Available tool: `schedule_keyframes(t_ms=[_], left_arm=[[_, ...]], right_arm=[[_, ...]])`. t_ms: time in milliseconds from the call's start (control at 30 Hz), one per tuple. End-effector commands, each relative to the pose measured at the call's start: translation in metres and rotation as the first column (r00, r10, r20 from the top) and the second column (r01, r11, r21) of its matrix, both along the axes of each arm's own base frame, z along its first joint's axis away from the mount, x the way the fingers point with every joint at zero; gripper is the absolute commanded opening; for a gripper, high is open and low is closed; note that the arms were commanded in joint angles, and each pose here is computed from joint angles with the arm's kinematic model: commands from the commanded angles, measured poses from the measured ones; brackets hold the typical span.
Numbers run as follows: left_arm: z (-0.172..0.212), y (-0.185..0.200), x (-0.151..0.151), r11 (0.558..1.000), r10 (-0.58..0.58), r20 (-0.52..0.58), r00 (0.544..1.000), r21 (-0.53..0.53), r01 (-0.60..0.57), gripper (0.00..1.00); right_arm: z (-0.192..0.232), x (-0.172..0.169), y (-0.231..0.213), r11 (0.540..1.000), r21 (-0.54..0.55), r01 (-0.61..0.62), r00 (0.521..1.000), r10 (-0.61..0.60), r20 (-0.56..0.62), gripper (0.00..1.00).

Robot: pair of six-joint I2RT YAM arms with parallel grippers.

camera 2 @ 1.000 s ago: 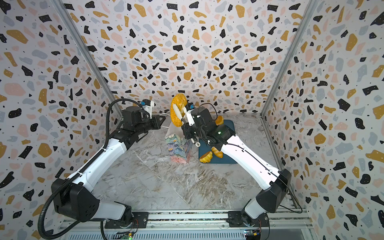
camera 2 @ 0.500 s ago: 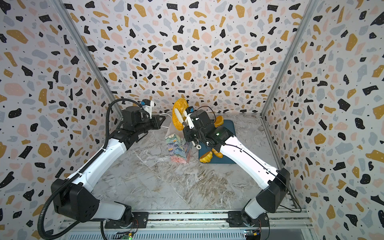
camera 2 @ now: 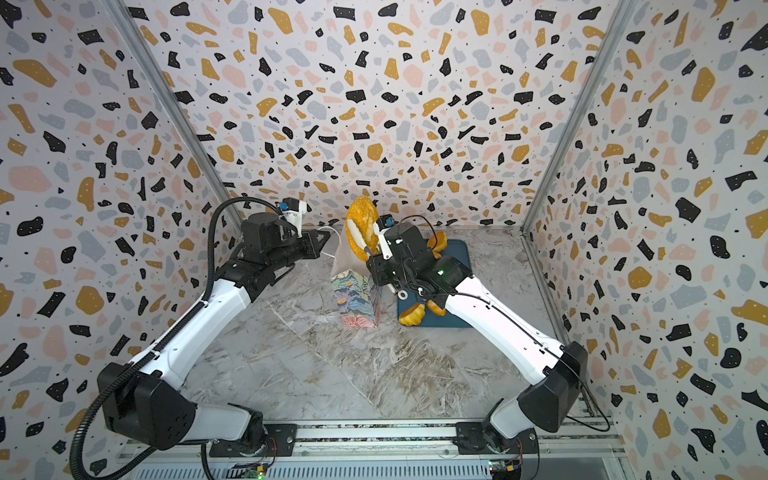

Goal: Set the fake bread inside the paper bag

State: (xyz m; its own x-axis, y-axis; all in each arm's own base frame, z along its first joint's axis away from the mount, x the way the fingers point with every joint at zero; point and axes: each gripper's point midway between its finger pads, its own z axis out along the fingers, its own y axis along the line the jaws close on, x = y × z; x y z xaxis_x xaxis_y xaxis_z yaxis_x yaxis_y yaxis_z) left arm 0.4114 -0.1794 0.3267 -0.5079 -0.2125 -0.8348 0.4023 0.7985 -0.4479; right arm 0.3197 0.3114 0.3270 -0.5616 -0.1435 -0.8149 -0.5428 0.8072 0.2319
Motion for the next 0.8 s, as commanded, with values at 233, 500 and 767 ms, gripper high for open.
schedule_keyframes(t_ms=[233, 500, 767], left_arm=[[0.007, 0.002, 0.001, 1.0, 0.007, 0.035, 0.999, -0.011, -0.007, 0.0], [0.005, 0.002, 0.002, 1.0, 0.007, 0.031, 1.0, -0.012, -0.007, 0.0], [0.005, 0.002, 0.002, 1.0, 0.01, 0.031, 0.999, -0.011, -0.009, 0.0]], right_arm=[[0.038, 0.003, -0.006, 0.995, 0.104, 0.003, 0.997, -0.011, 0.074, 0.53], [0.038, 0.005, -0.006, 0.992, 0.124, -0.002, 0.998, -0.006, 0.066, 0.54], [0.05, 0.004, -0.008, 0.986, 0.166, -0.015, 0.997, 0.002, 0.082, 0.53]])
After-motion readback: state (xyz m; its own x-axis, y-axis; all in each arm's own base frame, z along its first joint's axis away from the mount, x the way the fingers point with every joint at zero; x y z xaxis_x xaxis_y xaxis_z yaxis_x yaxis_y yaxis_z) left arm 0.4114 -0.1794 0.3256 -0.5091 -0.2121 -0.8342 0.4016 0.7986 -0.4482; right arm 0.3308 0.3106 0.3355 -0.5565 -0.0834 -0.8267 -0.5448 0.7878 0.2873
